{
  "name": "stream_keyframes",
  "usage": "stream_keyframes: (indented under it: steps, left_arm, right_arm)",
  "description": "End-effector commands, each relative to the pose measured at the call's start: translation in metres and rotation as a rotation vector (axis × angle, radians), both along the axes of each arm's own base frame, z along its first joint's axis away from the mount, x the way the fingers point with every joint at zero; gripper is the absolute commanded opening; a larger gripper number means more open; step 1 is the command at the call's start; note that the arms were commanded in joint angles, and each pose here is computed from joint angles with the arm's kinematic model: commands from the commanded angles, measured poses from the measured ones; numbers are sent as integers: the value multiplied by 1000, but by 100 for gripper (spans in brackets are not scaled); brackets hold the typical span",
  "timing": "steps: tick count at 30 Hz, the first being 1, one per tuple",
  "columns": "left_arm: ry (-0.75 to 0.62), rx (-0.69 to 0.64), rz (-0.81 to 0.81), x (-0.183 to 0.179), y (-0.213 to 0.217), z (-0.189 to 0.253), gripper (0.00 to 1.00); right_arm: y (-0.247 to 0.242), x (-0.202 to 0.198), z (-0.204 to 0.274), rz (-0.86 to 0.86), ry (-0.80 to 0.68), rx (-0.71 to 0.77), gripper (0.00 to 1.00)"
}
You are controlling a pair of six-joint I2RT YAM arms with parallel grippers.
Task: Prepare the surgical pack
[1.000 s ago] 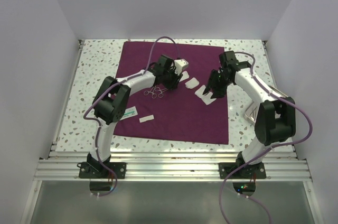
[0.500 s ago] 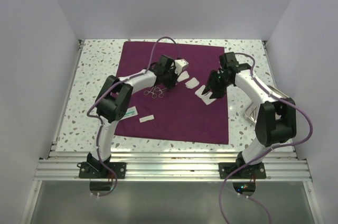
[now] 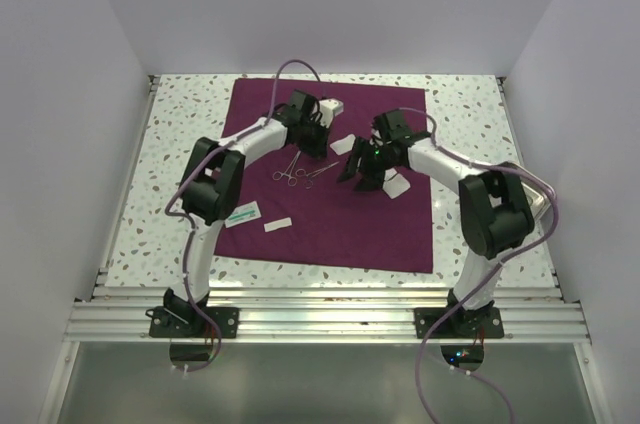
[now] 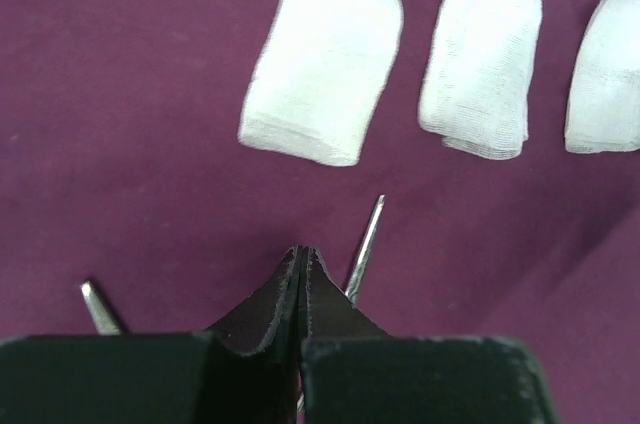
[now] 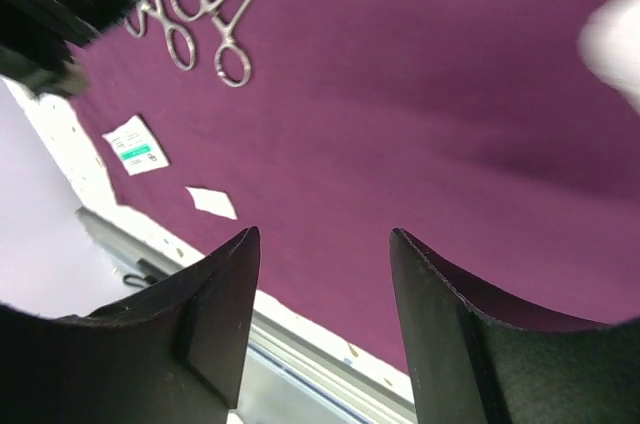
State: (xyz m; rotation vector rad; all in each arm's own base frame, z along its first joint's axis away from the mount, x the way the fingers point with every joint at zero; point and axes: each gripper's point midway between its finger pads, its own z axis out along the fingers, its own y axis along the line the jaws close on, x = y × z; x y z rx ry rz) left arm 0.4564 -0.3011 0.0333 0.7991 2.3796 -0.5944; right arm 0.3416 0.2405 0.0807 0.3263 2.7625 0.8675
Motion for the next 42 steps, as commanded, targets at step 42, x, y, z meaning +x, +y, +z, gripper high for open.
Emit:
stream_keyframes:
  steps: [42]
  left_arm:
    - [118,223,257,-46,84,-6,22]
  right_arm:
    - [19,15,-9,24,7,-62,52]
